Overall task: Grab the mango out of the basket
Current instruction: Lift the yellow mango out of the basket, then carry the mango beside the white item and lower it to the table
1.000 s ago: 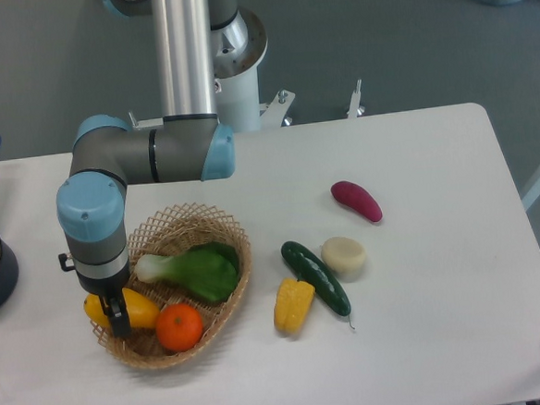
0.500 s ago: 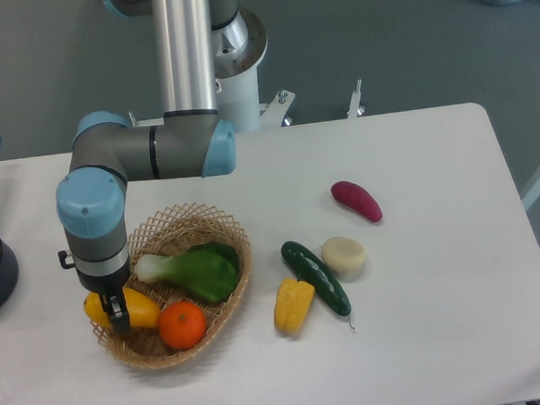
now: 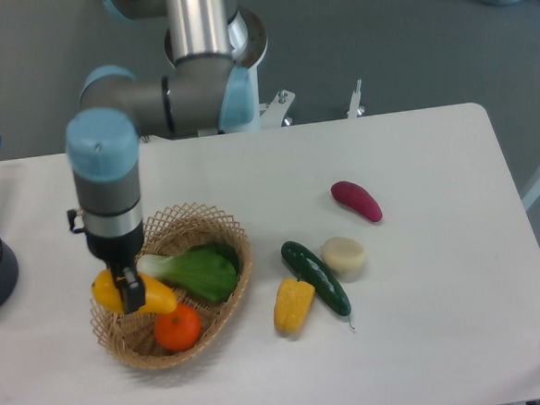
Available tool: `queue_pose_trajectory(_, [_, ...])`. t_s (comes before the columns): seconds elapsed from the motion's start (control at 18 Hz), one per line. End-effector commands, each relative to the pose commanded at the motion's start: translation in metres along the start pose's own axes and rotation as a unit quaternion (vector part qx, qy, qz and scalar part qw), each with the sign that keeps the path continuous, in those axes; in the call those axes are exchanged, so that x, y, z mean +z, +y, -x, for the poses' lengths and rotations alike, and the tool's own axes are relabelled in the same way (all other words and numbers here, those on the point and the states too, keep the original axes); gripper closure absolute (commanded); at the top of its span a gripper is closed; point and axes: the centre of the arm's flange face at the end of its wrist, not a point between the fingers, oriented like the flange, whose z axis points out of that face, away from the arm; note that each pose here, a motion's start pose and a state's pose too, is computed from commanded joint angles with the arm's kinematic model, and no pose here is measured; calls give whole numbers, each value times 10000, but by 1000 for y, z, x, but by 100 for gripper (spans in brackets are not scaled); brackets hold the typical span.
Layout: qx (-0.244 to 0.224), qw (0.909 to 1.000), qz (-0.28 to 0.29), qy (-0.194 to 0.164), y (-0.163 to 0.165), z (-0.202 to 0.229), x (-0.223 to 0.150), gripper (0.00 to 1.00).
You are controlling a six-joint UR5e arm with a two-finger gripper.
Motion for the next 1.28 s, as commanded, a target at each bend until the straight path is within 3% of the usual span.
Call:
queue_pose_trajectory(0.28, [-691, 9961, -180, -521, 69, 76, -44, 50])
queue_pose_trajectory(0.56, [-1221, 9863, -572, -951, 148, 143, -90, 50])
queue_pose_trajectory(0.83, [-922, 9896, -419, -1027, 209, 172, -83, 50])
queue_pose_trajectory(1.06, [-1025, 9884, -375, -1060, 227, 176, -87, 50])
queue_pose_trajectory(1.28, [-1041, 9880, -387, -1072, 225, 174, -91, 50])
